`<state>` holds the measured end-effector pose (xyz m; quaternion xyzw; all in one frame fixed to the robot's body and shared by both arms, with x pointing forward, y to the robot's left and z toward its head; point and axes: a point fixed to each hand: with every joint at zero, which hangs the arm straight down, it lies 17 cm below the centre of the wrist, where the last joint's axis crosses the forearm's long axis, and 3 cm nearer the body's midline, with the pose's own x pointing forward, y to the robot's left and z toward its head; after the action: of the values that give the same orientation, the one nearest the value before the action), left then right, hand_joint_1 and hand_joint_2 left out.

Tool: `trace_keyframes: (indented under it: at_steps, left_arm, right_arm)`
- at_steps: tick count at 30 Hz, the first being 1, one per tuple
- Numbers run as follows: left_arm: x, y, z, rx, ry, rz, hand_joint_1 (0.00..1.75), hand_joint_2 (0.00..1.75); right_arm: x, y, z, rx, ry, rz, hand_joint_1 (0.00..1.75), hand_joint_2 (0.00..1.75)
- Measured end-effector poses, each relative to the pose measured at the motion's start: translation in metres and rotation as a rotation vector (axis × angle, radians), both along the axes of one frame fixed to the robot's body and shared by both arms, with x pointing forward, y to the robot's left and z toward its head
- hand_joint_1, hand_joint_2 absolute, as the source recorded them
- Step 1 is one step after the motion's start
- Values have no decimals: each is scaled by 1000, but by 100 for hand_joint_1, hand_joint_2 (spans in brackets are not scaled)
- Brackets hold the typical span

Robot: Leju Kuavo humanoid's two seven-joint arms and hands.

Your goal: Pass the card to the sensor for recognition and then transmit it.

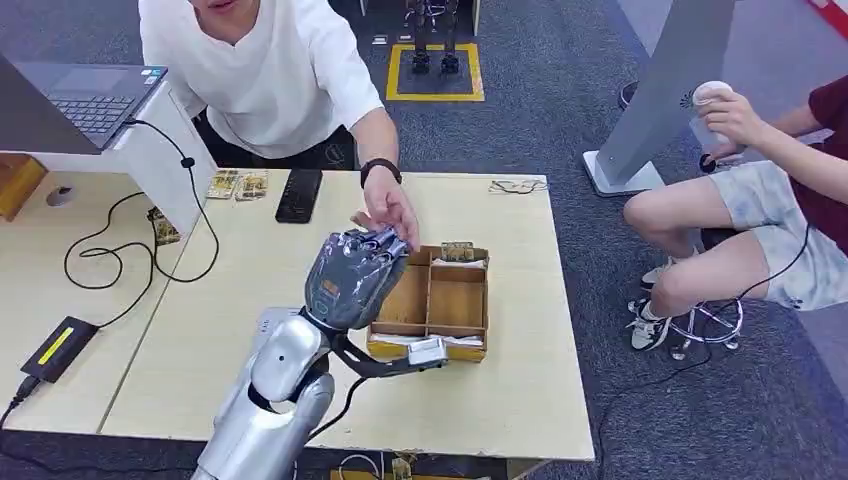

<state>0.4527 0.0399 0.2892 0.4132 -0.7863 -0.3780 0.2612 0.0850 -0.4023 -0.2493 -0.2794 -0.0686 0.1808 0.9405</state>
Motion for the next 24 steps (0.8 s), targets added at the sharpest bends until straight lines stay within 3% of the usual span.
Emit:
trace_keyframes:
  at_steps: [14,23,24]
  left_arm:
    - [31,2,27,-11,19,41,175,175]
    - [33,-8,24,28,11,58,175,175]
    - [33,-9,24,29,12,56,127,175]
  right_arm:
    - [5,-1,-3,5,-1,15,0,175]
    - [3,-5,-4,-2,10,11,0,175]
    - [3,-5,-4,-1,10,12,0,175]
